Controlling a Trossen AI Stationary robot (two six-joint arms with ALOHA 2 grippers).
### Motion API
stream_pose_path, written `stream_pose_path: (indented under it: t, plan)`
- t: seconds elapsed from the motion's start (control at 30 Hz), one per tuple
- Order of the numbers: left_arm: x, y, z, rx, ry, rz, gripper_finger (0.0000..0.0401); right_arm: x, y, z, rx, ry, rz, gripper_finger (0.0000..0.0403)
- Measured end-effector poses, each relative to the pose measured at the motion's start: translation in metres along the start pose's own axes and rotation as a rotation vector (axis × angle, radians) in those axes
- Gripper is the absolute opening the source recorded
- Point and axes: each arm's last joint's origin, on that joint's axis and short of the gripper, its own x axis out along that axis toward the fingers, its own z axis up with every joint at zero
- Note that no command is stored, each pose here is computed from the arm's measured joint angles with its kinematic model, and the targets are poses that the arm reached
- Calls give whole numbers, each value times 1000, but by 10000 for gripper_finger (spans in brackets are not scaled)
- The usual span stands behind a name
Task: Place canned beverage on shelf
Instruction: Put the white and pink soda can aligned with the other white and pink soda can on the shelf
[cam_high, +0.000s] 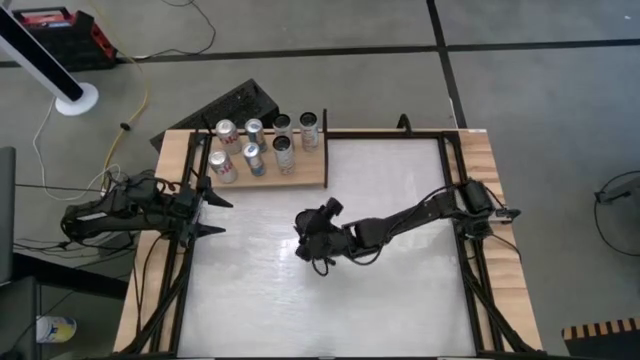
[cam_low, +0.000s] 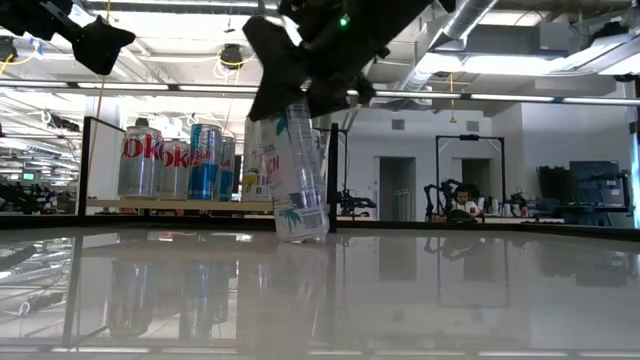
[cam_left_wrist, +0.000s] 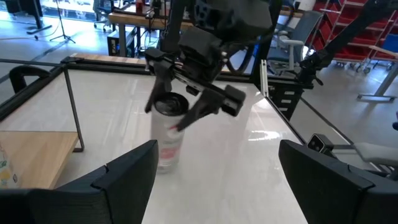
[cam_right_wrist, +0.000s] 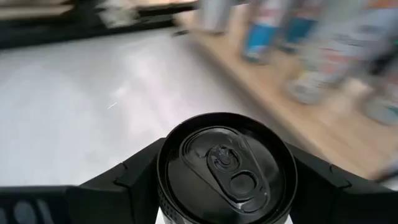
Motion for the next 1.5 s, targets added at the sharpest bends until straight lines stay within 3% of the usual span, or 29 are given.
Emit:
stream_pose_path:
  t: [0.2,0.43,0.6,0.8,1.07,1.3,1.5]
  plan:
    - [0,0,0,1,-1,0,318,3,-4,12,-110,32,248,283]
    - [0,0,0,0,0,1,318,6,-1,20,-198,-34,395,283]
    - [0,0,0,0,0,2,318,12,-5,19,-187,-85,472,283]
    - [0,0,0,0,0,2,318,17,-11,18,-183,-79,480,288]
    - [0,0,0,0,-1,3,318,20,-13,14,-192,-50,468,389]
    - [0,0,0,5,-1,3,318,19,-13,14,-194,-16,461,381]
    - [0,0,0,5,0,3,318,9,-14,37,-209,52,445,388]
